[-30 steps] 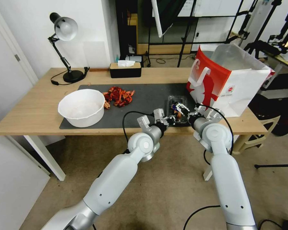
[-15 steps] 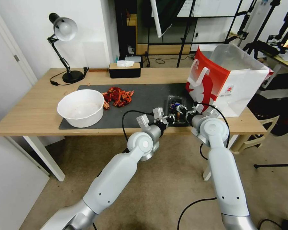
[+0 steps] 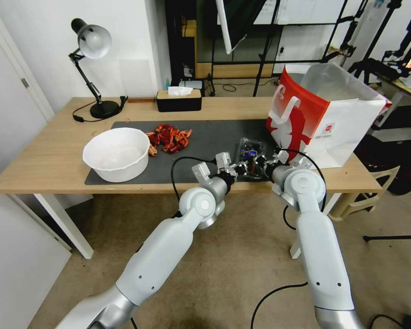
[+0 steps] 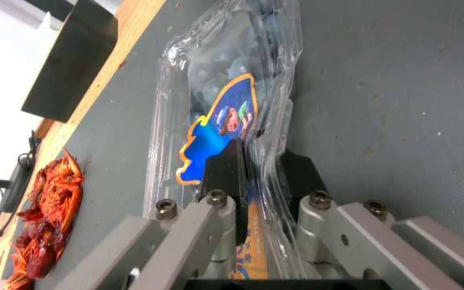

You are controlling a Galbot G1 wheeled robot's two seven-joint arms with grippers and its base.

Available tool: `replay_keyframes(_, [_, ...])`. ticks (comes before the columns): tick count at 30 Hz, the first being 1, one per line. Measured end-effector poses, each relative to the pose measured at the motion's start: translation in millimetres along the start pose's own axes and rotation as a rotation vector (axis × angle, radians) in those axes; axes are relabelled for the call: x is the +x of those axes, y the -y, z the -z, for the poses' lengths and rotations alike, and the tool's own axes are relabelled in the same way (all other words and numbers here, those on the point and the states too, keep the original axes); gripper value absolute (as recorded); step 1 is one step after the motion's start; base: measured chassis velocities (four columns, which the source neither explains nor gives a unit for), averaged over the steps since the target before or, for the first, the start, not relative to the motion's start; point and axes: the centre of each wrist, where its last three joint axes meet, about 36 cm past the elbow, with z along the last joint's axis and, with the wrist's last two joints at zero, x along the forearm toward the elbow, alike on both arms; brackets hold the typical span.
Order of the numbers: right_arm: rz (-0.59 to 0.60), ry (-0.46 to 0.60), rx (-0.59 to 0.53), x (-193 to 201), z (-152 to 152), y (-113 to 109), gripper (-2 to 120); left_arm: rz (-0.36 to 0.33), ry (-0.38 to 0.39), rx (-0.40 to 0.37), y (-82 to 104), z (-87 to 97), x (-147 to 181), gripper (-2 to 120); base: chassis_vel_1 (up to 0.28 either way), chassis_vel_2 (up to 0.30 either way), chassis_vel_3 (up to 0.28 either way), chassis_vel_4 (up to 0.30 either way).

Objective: Close the takeout container lid, then place the container into the takeout bag.

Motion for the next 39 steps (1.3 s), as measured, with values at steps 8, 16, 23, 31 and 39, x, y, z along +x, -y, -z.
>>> replay_keyframes(8, [0.004,0.01,-0.004,1.1,1.0,-0.6,8,0.007,0.011,-0.003,-8.7,5.1,12.8,0,0.0,0.0,0.0,0.0])
replay_keyframes(16, [0.014,0.015,-0.002,2.1,0.9,-1.5,7,0.024,0.034,-0.027,-21.2,8.5,36.3,0,0.0,0.0,0.0,0.0])
replay_keyframes(23, [0.053,0.023,-0.007,5.4,2.4,-5.7,6,0.024,0.058,-0.058,-29.1,12.1,68.1,16,0.0,0.0,0.0,0.0])
replay_keyframes(31, [0.152,0.057,0.006,13.2,7.2,-17.5,3,0.038,0.104,-0.11,-45.2,9.2,124.1,46,0.0,0.0,0.0,0.0])
replay_keyframes(39, [0.269,0.145,0.114,51.5,21.6,-29.7,0,0.113,0.144,-0.156,-65.9,-20.5,171.4,73,0.0,0.0,0.0,0.0])
